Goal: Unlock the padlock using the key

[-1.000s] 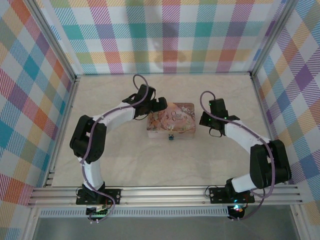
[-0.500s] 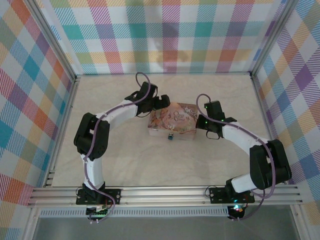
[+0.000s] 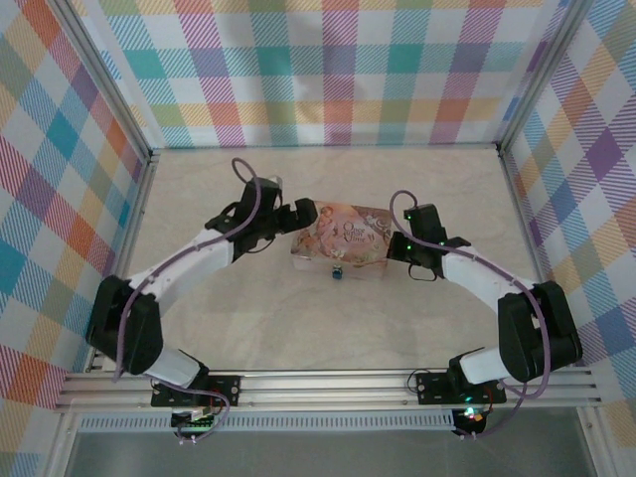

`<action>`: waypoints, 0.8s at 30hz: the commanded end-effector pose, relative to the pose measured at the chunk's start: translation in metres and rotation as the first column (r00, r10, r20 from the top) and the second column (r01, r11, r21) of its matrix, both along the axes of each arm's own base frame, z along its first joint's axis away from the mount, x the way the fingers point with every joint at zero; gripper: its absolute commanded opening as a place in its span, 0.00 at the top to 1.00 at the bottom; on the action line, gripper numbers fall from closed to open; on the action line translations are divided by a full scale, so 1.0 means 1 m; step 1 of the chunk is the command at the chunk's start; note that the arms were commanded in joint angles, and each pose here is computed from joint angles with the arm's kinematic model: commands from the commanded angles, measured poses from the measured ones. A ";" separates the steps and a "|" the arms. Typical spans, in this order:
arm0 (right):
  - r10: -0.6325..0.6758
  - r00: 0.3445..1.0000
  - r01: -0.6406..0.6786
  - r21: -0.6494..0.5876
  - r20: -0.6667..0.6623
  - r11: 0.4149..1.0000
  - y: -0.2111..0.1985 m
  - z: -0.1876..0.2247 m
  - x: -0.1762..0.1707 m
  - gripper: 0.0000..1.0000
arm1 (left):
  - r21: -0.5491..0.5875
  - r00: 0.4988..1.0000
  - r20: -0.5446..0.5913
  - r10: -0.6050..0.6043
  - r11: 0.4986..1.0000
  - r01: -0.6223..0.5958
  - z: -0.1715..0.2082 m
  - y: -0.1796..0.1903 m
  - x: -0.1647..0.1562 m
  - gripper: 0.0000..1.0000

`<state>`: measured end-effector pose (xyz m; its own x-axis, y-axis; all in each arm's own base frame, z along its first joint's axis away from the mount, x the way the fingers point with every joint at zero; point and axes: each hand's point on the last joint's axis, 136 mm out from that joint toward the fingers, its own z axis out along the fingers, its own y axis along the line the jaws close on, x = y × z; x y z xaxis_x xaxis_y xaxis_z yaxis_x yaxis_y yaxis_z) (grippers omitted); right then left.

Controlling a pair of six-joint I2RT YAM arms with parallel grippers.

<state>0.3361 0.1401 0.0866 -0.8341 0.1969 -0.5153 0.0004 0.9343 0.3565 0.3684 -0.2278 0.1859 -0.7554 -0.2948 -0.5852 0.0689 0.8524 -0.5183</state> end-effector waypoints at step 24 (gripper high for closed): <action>0.066 0.998 -0.064 0.079 -0.015 0.995 0.031 0.013 0.000 1.00 | 0.017 0.925 0.325 -0.198 0.979 0.204 -0.086 -0.084 -0.091 0.00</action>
